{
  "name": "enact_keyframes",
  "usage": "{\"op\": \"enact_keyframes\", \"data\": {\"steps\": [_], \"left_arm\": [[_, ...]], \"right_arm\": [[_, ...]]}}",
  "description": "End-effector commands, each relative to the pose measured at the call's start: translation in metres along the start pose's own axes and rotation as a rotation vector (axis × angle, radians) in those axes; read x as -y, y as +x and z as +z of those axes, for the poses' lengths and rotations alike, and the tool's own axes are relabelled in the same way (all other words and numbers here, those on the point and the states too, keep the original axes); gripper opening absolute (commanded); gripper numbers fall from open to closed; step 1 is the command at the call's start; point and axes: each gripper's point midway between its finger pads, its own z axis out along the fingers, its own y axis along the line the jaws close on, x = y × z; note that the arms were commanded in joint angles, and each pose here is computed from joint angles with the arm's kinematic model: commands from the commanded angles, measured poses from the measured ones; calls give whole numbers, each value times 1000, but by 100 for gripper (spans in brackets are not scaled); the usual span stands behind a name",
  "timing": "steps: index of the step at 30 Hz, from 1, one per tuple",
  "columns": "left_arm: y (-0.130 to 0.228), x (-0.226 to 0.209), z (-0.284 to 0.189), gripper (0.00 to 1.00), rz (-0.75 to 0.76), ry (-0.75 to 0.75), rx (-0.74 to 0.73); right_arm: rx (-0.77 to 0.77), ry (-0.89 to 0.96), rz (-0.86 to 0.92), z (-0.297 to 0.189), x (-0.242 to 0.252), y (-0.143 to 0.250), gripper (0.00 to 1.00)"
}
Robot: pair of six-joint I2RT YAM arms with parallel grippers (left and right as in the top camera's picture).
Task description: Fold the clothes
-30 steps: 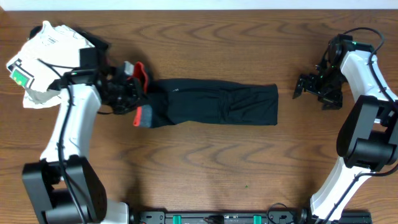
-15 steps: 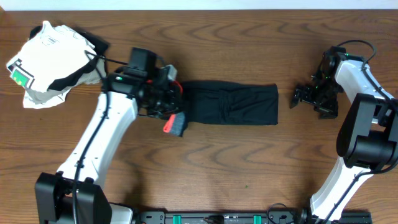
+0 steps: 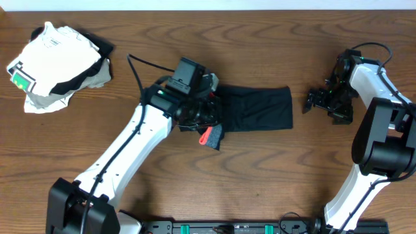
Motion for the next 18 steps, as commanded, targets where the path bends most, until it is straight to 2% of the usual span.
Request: {"op": "enact_keyframes", "data": {"steps": [1,10,11,13,18], "left_arm": [[-3,16,-6,6,19,19,29],[2,23,-2,6,44,20,21],[2,22,-2,8,44,18,22],[1,22,-2,25,55,14,26],[-4,22,-2,26,90,11,48]], "right_arm": [[11,7,8,-2,3,3,99],[-3,2,8,2,3,7,99],[-4,3,8,2,3,8,99],[-7,-1,8,2,2,8,99],[-13,-51,7,-5,-8,7,99]]}}
